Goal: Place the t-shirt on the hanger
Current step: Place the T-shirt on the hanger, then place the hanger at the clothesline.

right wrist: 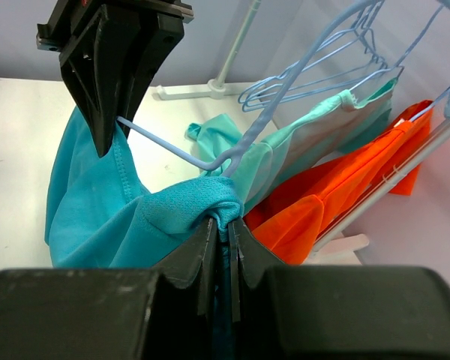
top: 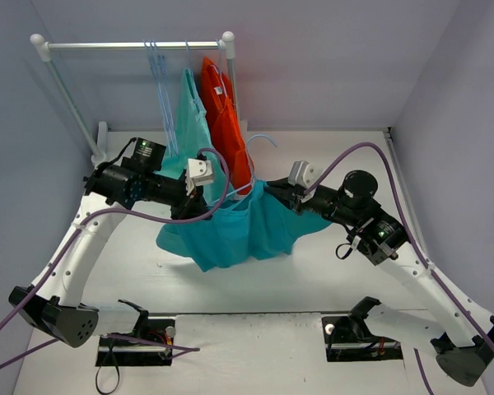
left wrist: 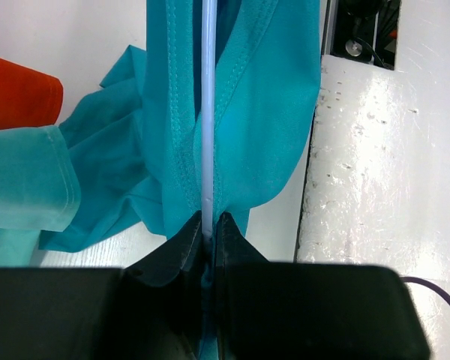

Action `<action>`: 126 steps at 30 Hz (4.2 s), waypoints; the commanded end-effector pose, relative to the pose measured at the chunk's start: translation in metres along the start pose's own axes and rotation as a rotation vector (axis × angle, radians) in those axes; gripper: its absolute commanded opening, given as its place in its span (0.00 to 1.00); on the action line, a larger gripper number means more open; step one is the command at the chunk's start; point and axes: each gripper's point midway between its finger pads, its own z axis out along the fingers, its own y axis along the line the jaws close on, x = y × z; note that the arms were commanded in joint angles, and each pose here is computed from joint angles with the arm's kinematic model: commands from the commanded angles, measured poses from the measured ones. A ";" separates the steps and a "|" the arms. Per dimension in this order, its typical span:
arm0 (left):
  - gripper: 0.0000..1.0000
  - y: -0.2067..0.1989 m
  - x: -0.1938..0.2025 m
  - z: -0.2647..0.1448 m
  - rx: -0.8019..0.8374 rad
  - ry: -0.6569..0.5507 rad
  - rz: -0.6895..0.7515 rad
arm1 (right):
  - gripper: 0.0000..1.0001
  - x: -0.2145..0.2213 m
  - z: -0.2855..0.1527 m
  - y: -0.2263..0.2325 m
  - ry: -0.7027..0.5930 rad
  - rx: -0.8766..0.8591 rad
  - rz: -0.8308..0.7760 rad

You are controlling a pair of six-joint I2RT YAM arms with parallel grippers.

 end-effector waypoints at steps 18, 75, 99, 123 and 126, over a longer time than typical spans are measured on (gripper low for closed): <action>0.00 -0.010 -0.043 -0.026 -0.104 -0.084 0.104 | 0.05 -0.020 -0.010 -0.022 -0.067 0.141 -0.058; 0.00 -0.044 0.005 -0.109 -0.574 -0.079 -0.137 | 0.51 -0.027 -0.115 -0.105 0.059 0.789 0.107; 0.00 -0.015 0.053 -0.166 -0.979 0.119 -0.321 | 0.51 -0.009 -0.099 -0.102 0.095 0.752 0.141; 0.00 0.045 0.034 -0.244 -1.524 0.130 -0.325 | 0.52 -0.004 -0.098 -0.096 0.096 0.733 0.149; 0.00 0.072 0.018 -0.259 -1.596 0.088 -0.319 | 0.52 -0.006 -0.095 -0.089 0.075 0.696 0.166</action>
